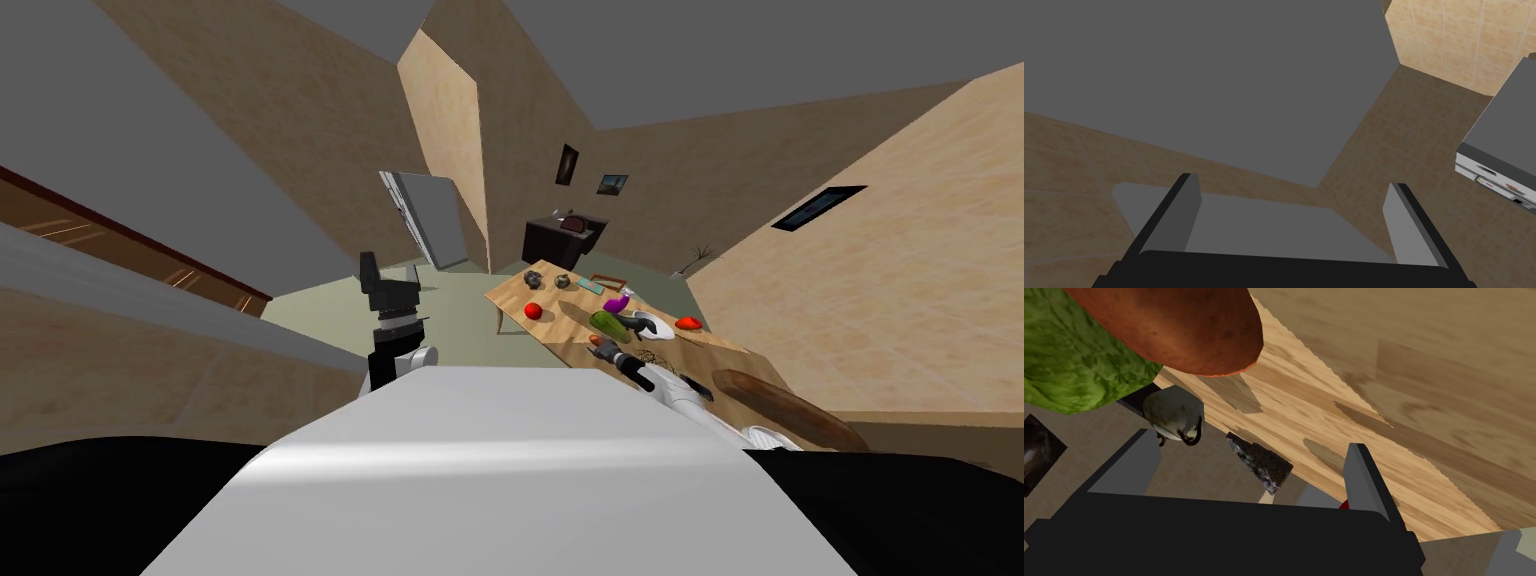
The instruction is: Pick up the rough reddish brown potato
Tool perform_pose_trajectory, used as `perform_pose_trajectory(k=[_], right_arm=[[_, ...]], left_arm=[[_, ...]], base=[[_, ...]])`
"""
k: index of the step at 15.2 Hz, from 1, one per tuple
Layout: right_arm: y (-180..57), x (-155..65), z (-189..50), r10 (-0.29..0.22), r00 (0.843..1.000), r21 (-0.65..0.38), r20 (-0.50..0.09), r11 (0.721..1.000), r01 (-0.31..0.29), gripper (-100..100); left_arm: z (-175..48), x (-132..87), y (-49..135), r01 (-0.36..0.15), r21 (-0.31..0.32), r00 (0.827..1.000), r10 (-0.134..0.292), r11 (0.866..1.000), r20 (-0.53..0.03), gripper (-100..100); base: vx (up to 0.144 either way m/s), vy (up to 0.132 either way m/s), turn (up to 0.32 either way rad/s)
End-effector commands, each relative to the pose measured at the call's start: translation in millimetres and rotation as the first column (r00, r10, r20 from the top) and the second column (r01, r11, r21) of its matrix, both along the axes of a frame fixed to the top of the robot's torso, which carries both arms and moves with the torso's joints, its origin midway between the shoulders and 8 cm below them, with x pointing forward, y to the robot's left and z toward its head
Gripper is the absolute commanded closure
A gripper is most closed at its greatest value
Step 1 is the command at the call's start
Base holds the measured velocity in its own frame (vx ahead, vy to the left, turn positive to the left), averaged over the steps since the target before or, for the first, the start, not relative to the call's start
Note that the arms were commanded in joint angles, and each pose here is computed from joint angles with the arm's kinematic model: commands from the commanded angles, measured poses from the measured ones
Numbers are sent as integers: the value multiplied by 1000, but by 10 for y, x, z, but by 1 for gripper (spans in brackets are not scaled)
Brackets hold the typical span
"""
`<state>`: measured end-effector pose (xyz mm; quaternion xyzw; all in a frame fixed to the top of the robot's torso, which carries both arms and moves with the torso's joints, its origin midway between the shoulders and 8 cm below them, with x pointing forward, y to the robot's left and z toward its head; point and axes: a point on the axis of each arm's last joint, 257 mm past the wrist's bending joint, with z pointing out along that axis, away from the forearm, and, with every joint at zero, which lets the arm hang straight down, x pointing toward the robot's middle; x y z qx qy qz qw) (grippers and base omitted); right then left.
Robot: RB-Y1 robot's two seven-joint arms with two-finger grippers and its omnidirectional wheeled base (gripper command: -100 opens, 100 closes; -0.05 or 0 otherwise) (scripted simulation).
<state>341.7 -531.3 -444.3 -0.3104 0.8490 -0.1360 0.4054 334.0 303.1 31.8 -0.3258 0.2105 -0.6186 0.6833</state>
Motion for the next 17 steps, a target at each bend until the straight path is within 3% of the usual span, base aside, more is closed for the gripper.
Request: perform_pose_trajectory(k=[1,4,7,11,12,15,17], right_arm=[[-205,-134,-63,12,999,-74,-42,997,-15,-100],[-350,-218,-94,19,997,-122,-71,992,-27,-100],[-704,-435,-146,30,989,-233,-145,971,-63,-100],[-954,-600,-163,32,979,-305,-199,948,-93,-100],[-871,-534,-170,28,984,-276,-177,958,-77,-100],[-836,-706,-261,-15,984,-258,-180,966,-32,-100],[-837,-723,-274,-9,982,-264,-189,964,-42,-100]], left_arm=[[0,0,0,0,0,1000,0,1000,0,0],[0,0,0,0,0,1000,0,1000,0,0],[0,0,0,0,0,1000,0,1000,0,0],[0,0,0,0,0,1000,0,1000,0,0],[0,0,0,0,0,1000,0,1000,0,0],[0,0,0,0,0,1000,0,1000,0,0],[0,0,0,0,0,1000,0,1000,0,0]], base=[[9,11,150],[13,10,116],[17,13,148],[16,9,98],[10,3,54],[-21,-33,207],[-28,-47,113]])
